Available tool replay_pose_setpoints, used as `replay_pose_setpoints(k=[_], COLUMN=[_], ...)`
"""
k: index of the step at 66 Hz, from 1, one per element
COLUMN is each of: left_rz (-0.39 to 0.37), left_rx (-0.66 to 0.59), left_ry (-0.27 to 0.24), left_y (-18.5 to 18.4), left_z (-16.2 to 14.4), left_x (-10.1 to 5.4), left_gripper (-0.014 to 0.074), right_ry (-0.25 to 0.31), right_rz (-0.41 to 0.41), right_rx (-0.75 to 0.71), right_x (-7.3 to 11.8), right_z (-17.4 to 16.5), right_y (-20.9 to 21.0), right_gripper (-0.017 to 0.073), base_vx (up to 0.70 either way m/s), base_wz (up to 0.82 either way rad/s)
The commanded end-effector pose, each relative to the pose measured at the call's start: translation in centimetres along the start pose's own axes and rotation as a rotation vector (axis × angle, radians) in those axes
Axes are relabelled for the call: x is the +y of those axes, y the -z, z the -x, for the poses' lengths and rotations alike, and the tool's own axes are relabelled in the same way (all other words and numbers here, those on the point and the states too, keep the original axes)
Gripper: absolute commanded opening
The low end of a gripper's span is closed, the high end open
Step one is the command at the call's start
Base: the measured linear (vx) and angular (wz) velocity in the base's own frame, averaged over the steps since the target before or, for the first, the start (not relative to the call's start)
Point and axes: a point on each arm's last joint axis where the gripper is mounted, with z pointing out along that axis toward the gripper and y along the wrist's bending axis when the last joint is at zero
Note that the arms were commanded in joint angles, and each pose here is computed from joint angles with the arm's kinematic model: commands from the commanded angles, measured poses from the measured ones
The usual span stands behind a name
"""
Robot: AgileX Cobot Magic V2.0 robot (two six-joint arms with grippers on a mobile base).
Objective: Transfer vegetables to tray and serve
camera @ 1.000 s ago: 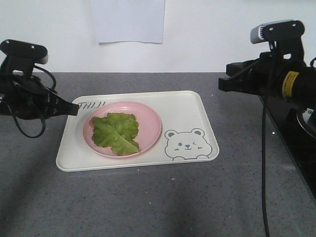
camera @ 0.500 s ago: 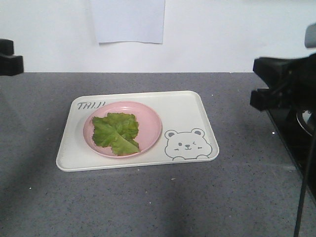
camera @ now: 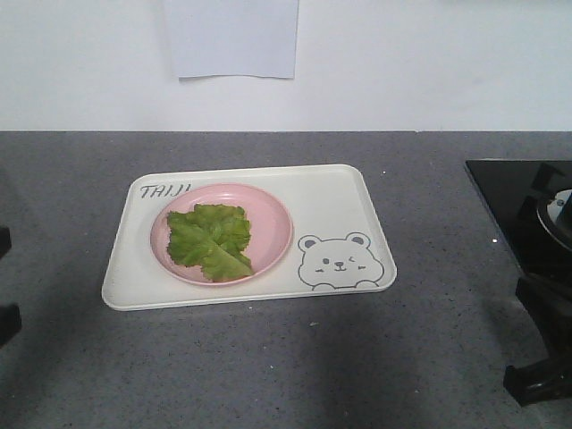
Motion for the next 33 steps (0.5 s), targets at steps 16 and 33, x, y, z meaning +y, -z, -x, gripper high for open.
replay_pose_setpoints(k=[16,33], left_rz=[-0.039,-0.045], left_rx=[-0.159,-0.222], left_ry=[0.078,0.079], left_y=[1.00,1.11], left_z=[-0.91,-0.35], left_x=[-0.26,-0.29], left_gripper=[-0.0007,-0.0007], right_ry=[-0.001,-0.002], right_rz=[-0.034,-0.031], right_rx=[-0.049,-0.048], right_x=[-0.21,-0.19], right_z=[0.37,0.34], right_y=[0.75,0.74], right_gripper=[-0.0003,-0.0003], base_vx=[0.00,0.00], base_wz=[0.00,0.00])
